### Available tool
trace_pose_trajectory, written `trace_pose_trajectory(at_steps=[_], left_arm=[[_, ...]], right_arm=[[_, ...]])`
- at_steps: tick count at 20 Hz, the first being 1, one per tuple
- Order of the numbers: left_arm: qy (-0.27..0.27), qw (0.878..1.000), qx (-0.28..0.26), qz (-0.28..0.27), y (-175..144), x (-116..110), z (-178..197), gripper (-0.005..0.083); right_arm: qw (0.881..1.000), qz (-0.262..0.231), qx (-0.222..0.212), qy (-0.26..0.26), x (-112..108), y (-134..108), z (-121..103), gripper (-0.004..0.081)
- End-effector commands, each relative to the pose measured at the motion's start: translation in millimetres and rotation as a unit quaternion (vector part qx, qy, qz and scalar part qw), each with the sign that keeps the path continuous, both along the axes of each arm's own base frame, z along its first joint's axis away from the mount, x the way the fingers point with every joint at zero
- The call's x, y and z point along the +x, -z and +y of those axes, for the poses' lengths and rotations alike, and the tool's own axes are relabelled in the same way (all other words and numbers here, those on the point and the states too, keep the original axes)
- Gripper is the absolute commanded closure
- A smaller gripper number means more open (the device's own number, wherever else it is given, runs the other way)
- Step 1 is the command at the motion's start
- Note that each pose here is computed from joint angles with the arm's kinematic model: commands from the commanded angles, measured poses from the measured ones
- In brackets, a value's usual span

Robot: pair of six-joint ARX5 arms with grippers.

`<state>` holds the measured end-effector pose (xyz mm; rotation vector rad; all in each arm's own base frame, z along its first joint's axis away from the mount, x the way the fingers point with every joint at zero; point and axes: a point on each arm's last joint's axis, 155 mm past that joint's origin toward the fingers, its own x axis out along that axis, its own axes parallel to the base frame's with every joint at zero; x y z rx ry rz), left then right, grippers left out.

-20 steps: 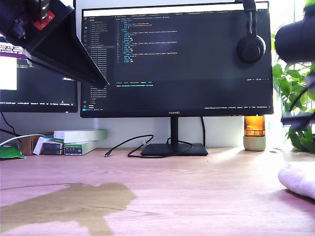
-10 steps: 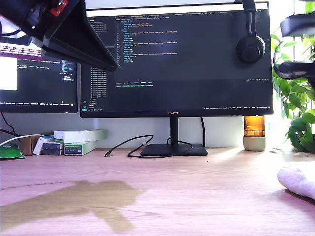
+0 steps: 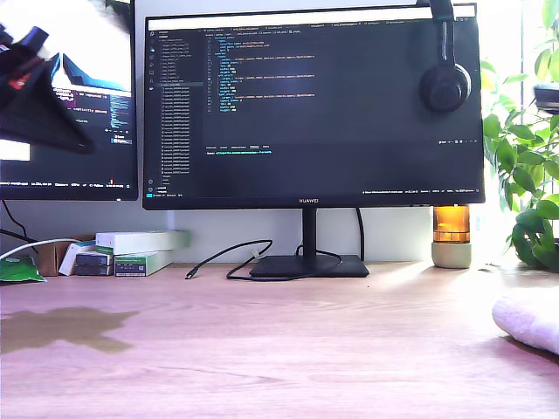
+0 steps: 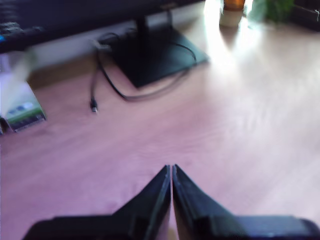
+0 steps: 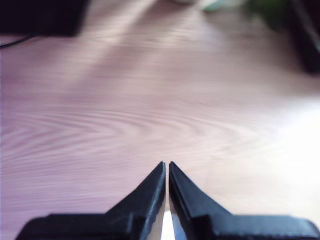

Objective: Fold the tea towel to a neat square and place it to the right

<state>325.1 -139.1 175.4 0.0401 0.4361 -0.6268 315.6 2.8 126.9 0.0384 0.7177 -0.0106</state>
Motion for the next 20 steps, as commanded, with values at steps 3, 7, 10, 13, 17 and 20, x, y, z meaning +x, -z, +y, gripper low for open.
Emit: trace_pose_trajectory(at_steps=[3,7,10,13,17,20], left_arm=[[-0.028,0.999,-0.011,-0.010,16.5,-7.5,15.2,0.0797],[-0.070,0.997,-0.021,-0.027,29.0,-20.9,30.7,0.0797],[-0.101,0.993,-0.040,-0.053,29.6,-32.7,41.2,0.0797],[-0.125,0.987,-0.042,-0.088,26.4,-44.2,52.1,0.0797],[-0.142,0.982,-0.046,-0.118,26.2,-56.3,60.9,0.0797],[-0.145,0.981,-0.046,-0.121,30.4,-64.6,63.0,0.0797]], right_arm=[[0.997,-0.070,0.028,0.022,-15.5,-4.1,-9.8,0.0783],[0.988,-0.150,0.029,0.019,-26.4,-22.8,-8.5,0.0783],[0.978,-0.203,0.026,0.037,-35.1,-35.2,-14.7,0.0783],[0.968,-0.247,0.014,0.038,-45.9,-41.3,-17.1,0.0783],[0.959,-0.283,0.011,0.026,-57.1,-38.0,-13.2,0.0783],[0.960,-0.280,0.017,0.011,-65.8,-32.1,-6.7,0.0783]])
